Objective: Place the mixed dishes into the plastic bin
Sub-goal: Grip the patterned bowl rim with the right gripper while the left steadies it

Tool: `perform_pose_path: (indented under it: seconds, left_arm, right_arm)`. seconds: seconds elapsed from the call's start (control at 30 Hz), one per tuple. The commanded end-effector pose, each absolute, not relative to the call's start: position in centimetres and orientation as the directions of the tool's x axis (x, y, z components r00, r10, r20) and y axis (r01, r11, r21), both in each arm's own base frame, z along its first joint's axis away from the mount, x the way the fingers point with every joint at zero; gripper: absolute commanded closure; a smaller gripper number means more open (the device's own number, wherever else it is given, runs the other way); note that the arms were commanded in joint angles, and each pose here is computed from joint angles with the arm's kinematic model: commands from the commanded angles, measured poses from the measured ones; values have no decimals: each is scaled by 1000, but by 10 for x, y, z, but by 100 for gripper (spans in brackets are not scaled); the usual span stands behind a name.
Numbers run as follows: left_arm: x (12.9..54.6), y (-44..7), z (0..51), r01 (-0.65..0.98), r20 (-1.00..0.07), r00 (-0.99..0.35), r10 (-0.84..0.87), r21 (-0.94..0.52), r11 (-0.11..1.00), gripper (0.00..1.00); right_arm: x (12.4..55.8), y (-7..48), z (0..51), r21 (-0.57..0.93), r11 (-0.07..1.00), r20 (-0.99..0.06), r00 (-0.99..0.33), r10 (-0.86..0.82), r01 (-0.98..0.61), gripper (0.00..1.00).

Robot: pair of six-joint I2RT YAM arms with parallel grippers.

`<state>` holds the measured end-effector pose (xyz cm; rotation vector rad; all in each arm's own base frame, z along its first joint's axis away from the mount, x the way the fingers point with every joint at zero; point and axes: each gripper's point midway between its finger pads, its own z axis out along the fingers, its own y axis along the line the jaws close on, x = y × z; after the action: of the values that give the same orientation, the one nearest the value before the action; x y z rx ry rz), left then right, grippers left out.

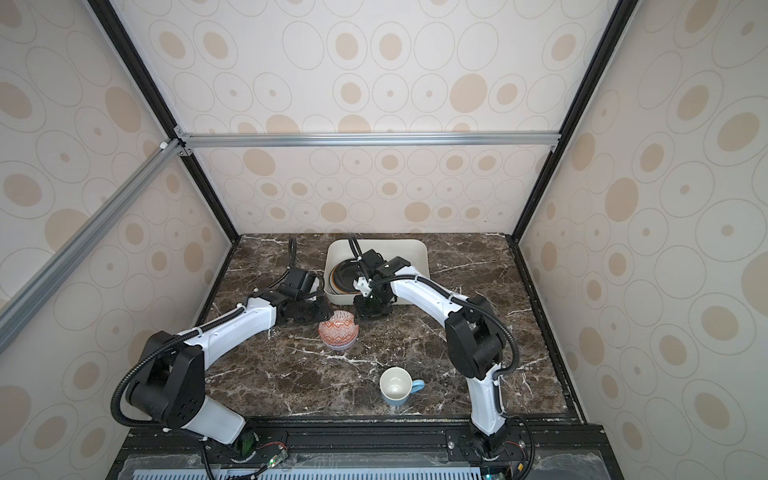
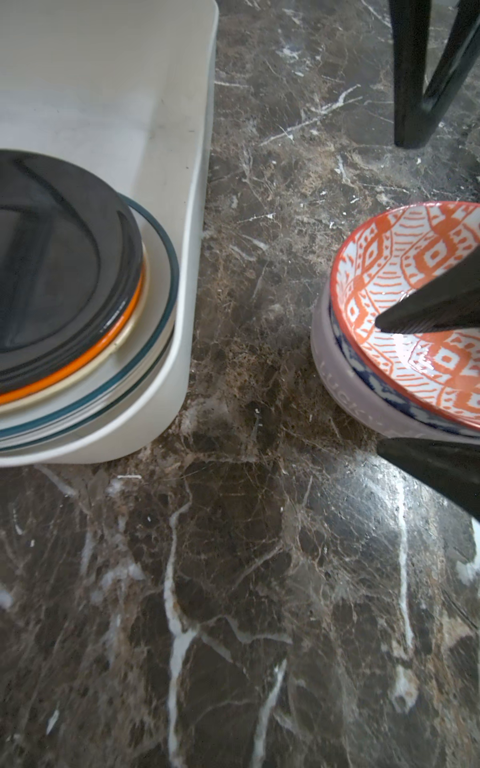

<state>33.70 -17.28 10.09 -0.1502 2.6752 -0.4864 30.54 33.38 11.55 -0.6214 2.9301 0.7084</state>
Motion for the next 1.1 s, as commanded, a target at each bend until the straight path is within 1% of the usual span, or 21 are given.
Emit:
perform_pose_path:
  seconds: [0.0, 0.13, 0.23, 0.33, 0.37, 0.5, 0.6, 0.83, 1.07]
  left_arm:
    - [344, -164, 130, 3, -445, -882, -154, -333, 943, 52]
    - [346, -142, 146, -5, -473, -865, -164, -320, 947, 42]
    - [348, -124, 161, -9, -504, -844, -183, -328, 945, 25]
    - [348, -103, 174, -22, -534, -822, -199, -320, 947, 4]
    - [347, -97, 178, -24, -542, -816, -200, -314, 949, 1]
    - [343, -81, 183, -34, -549, -810, -205, -306, 952, 1]
    - [341, -78, 185, -34, -556, -802, -217, -320, 947, 1]
    - [340, -74, 184, -27, -555, -803, -219, -334, 942, 1]
    - [343, -71, 184, -24, -556, -801, -221, -340, 940, 1]
  right_arm:
    - [299, 343, 110, 413, 813, -127, -909, -396, -412, 55]
    - [299, 351, 104, 390, 816, -120, -902, -414, -426, 55]
    - [300, 354, 100, 368, 822, -114, -899, -423, -434, 55]
    - [299, 357, 96, 345, 827, -111, -894, -433, -443, 57]
    - [299, 358, 95, 338, 830, -108, -894, -434, -444, 59]
    - [301, 357, 89, 318, 843, -102, -899, -425, -435, 65]
    - [303, 357, 87, 303, 850, -101, -901, -422, -432, 75]
    - [307, 357, 81, 290, 857, -96, -904, -417, -426, 91]
    - [311, 357, 86, 285, 861, -113, -906, -407, -422, 99]
